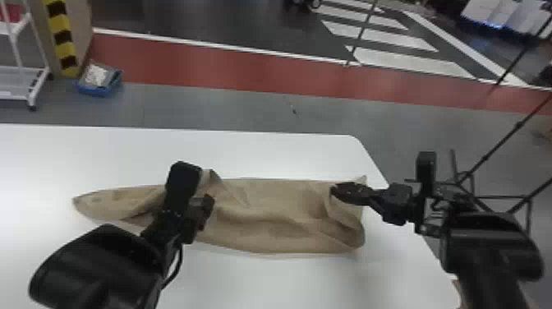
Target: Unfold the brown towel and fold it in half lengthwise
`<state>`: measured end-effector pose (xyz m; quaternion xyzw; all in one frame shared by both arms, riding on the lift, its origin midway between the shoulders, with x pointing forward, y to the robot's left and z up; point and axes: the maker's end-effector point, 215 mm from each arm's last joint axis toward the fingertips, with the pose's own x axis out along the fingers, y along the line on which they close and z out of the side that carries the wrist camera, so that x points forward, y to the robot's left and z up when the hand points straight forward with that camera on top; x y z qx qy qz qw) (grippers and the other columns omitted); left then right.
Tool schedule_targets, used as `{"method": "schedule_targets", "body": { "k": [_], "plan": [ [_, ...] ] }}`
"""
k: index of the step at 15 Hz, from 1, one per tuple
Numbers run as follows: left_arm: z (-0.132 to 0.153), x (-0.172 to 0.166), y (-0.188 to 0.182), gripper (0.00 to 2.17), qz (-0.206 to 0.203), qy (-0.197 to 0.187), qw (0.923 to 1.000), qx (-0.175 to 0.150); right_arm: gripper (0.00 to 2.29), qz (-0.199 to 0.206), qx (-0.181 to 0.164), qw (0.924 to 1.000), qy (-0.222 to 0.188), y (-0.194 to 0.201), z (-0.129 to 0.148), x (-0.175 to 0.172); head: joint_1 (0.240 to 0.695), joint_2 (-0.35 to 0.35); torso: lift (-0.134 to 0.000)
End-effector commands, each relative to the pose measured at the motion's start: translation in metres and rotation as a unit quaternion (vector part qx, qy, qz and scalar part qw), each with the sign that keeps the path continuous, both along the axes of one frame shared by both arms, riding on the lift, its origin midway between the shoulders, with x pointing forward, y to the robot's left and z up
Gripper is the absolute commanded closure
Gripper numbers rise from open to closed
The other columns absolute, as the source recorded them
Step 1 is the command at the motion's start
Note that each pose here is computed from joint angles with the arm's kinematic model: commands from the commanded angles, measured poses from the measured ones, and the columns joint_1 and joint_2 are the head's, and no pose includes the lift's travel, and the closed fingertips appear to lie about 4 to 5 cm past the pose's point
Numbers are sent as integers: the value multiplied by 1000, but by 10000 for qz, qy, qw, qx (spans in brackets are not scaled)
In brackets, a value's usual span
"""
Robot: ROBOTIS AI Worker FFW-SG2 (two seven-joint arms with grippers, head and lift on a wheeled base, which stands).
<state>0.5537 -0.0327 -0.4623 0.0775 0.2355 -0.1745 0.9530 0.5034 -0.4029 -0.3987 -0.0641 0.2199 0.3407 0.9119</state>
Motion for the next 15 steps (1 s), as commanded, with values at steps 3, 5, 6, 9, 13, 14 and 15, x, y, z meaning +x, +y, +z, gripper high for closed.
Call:
{"method": "schedule_targets", "body": {
  "k": [3,5,6,9,13,14,15],
  "plan": [
    [6,-10,-21,643,-211,-216,9994,151,1153,-22,-5,10000,-10,-4,-1,-1,695,-350,-107],
    [10,-8,-21,643,-178,-304,9993,149,1153,-32,-7,10000,-23,-5,0,-1,695,-350,-107],
    [10,-8,-21,643,-178,-312,9992,161,1153,-32,-7,10000,-23,-5,0,-1,695,-350,-107],
    [7,-5,-18,647,-175,-291,9992,213,1153,-32,-7,10000,-23,-5,0,-1,695,-350,-107],
    [-7,-3,-12,704,-177,-181,9991,329,1153,-33,-22,10000,-23,-7,0,-1,695,-350,-107],
    [-8,-3,-10,707,-167,-167,9992,336,1153,-30,-27,10000,-13,-7,0,-1,695,-350,-107],
    [-11,-3,-8,707,-159,-114,9991,363,1153,-39,-16,10000,-13,-7,0,-1,695,-350,-107]
  ]
}}
